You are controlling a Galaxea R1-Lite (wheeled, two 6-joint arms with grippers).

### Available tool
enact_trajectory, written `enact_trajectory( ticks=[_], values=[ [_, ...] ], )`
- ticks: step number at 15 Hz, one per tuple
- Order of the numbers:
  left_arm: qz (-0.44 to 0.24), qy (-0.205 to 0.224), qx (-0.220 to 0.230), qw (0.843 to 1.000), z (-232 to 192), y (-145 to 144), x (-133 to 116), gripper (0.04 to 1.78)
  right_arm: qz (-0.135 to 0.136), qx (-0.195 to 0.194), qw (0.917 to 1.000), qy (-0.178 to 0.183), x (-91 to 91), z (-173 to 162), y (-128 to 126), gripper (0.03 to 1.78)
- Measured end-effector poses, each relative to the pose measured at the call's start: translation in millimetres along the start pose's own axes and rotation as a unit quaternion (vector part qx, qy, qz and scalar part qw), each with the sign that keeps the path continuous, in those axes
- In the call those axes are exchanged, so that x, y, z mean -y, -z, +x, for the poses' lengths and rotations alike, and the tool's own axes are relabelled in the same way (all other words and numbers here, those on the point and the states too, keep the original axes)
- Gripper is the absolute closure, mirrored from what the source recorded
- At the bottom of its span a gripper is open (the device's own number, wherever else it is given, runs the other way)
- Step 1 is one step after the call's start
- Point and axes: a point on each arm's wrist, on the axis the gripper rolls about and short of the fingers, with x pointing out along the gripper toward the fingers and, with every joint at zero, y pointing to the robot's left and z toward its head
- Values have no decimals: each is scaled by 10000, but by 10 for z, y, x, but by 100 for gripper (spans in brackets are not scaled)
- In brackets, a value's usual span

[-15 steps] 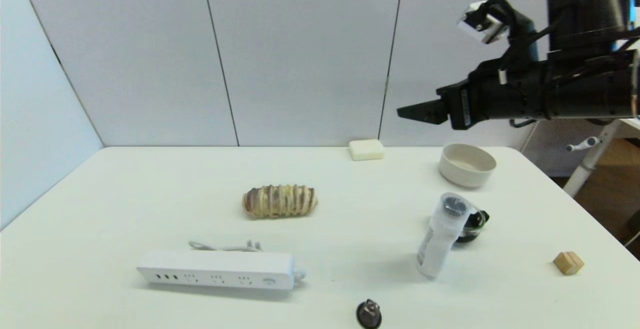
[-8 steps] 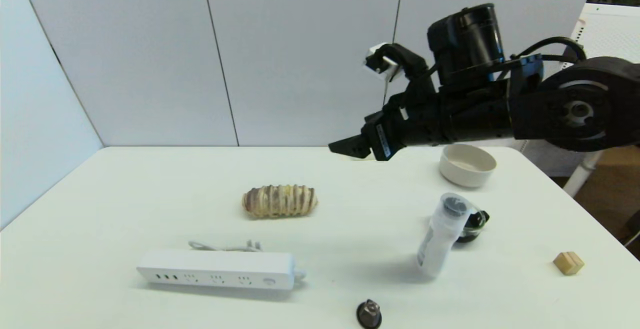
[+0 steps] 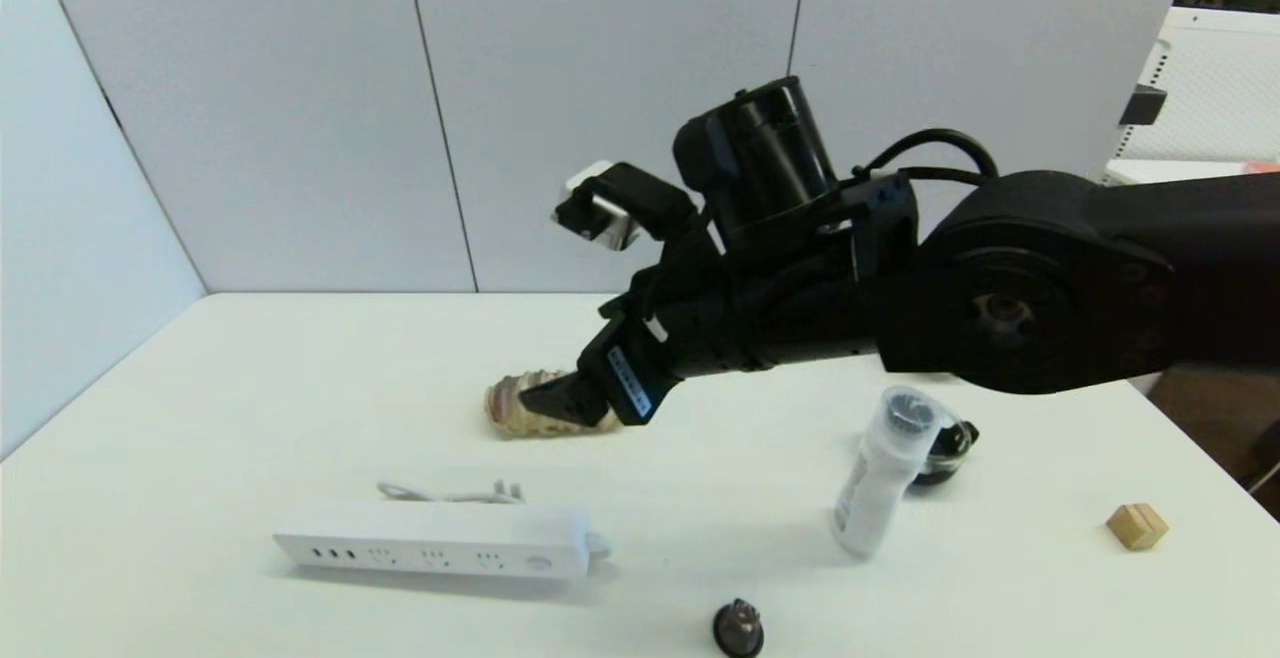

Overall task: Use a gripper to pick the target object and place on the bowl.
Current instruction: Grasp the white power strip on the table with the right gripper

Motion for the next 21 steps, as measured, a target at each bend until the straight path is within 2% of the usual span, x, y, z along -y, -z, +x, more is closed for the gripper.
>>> enact_trajectory(
  ticks=[7, 10, 14, 17, 21],
  values=[
    [2, 0, -2, 10000, 0, 0, 0, 11, -333, 7, 9984, -447, -343, 355, -63, 10],
    [0, 2, -2, 10000, 0, 0, 0, 11, -643, -77, 9963, -557, -402, 529, 11, 10],
    [0, 0, 0, 10000, 0, 0, 0, 11, -860, -120, 9941, -647, -470, 811, 98, 10],
    [2, 0, -2, 10000, 0, 0, 0, 11, -915, -218, 9931, -701, -495, 1017, 168, 10],
    [0, 2, -2, 10000, 0, 0, 0, 11, -900, -362, 9923, -770, -541, 1112, 236, 10]
  ],
)
